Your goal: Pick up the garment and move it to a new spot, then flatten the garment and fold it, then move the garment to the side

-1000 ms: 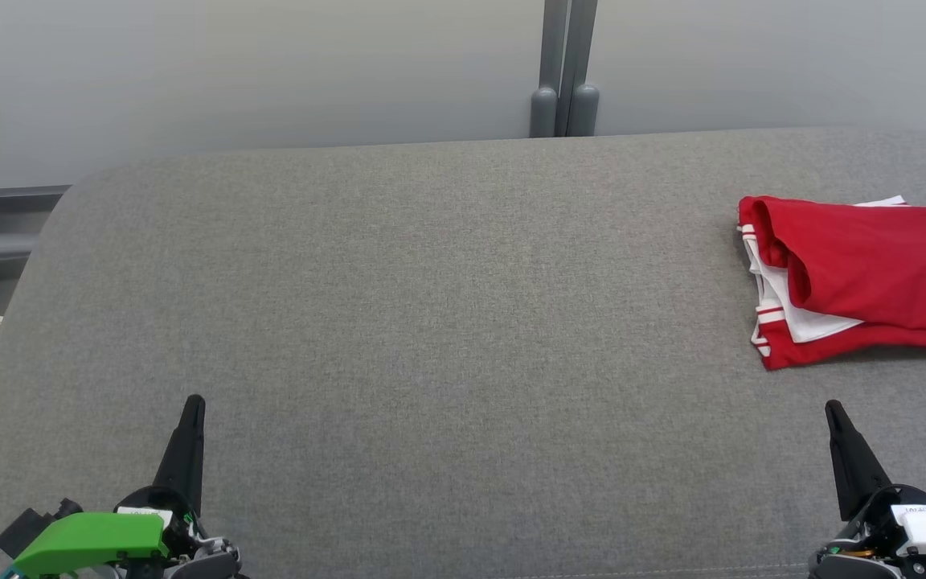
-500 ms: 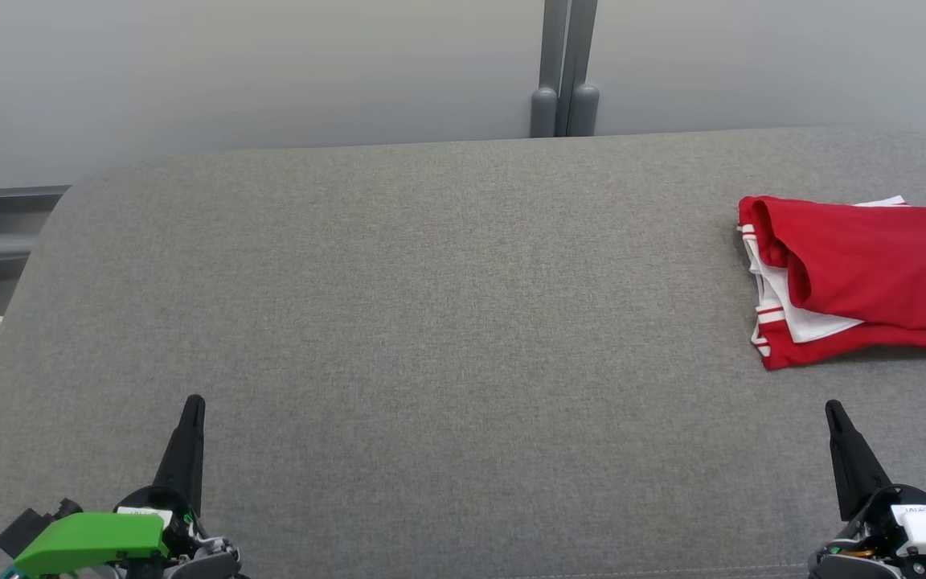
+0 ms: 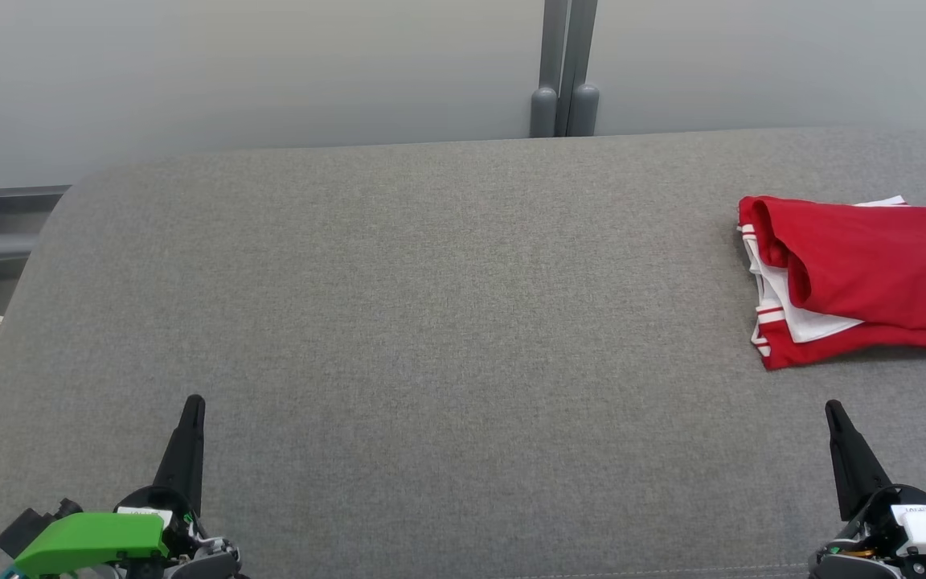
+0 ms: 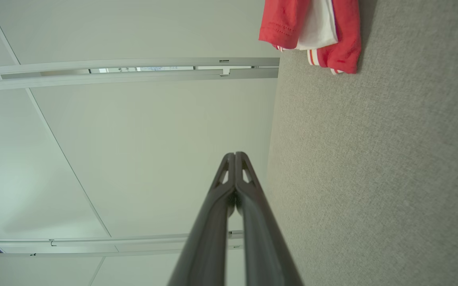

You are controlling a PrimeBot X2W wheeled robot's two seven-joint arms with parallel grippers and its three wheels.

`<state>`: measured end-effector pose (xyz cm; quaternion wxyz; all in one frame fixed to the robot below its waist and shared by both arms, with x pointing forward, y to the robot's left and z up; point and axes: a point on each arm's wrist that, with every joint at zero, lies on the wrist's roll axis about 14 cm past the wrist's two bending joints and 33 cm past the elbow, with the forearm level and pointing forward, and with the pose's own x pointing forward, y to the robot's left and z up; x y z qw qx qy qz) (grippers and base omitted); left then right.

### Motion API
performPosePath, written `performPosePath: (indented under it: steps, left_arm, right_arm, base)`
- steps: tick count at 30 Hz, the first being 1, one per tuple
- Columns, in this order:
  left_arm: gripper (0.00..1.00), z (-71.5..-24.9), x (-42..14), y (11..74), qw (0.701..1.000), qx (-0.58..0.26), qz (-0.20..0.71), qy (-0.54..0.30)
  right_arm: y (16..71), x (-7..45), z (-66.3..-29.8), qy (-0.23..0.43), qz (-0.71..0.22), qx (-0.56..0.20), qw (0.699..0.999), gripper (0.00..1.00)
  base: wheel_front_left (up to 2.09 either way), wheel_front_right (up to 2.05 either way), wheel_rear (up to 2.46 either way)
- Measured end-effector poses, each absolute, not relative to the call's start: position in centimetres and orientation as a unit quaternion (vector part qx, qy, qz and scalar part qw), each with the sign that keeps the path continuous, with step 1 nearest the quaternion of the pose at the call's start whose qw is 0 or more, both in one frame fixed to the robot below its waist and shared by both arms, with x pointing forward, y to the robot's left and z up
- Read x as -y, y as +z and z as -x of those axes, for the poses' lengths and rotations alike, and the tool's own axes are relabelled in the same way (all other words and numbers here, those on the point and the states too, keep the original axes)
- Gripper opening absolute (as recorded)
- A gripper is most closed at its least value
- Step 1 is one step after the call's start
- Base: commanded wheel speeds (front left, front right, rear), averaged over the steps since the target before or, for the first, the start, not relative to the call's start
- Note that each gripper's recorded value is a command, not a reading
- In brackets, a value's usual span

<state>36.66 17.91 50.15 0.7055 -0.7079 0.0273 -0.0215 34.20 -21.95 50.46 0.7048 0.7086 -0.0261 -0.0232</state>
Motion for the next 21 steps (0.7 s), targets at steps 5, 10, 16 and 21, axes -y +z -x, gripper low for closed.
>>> performPosePath:
  steps: [5, 10, 16, 21]
  left_arm:
    - [0.00, -36.66, -17.91, 50.15, 0.705, -0.027, 0.708, -0.021]
    - [0.00, -36.66, -17.91, 50.14, 0.705, -0.027, 0.708, -0.021]
    - [0.00, -36.66, -17.91, 50.15, 0.705, -0.027, 0.708, -0.022]
    - [0.00, -36.66, -17.91, 50.15, 0.705, -0.027, 0.708, -0.022]
  right_arm:
    - [50.46, 21.95, -34.20, -0.023, -0.709, 0.026, 0.705, 0.00]
    - [50.45, 21.95, -34.20, -0.023, -0.709, 0.026, 0.705, 0.00]
    - [50.46, 21.95, -34.20, -0.023, -0.709, 0.026, 0.705, 0.00]
    - [50.46, 21.95, -34.20, -0.023, -0.709, 0.026, 0.705, 0.00]
  base:
    - [0.00, 0.00, 0.00]
    - [0.00, 0.00, 0.00]
    - [0.00, 0.00, 0.00]
    - [0.00, 0.00, 0.00]
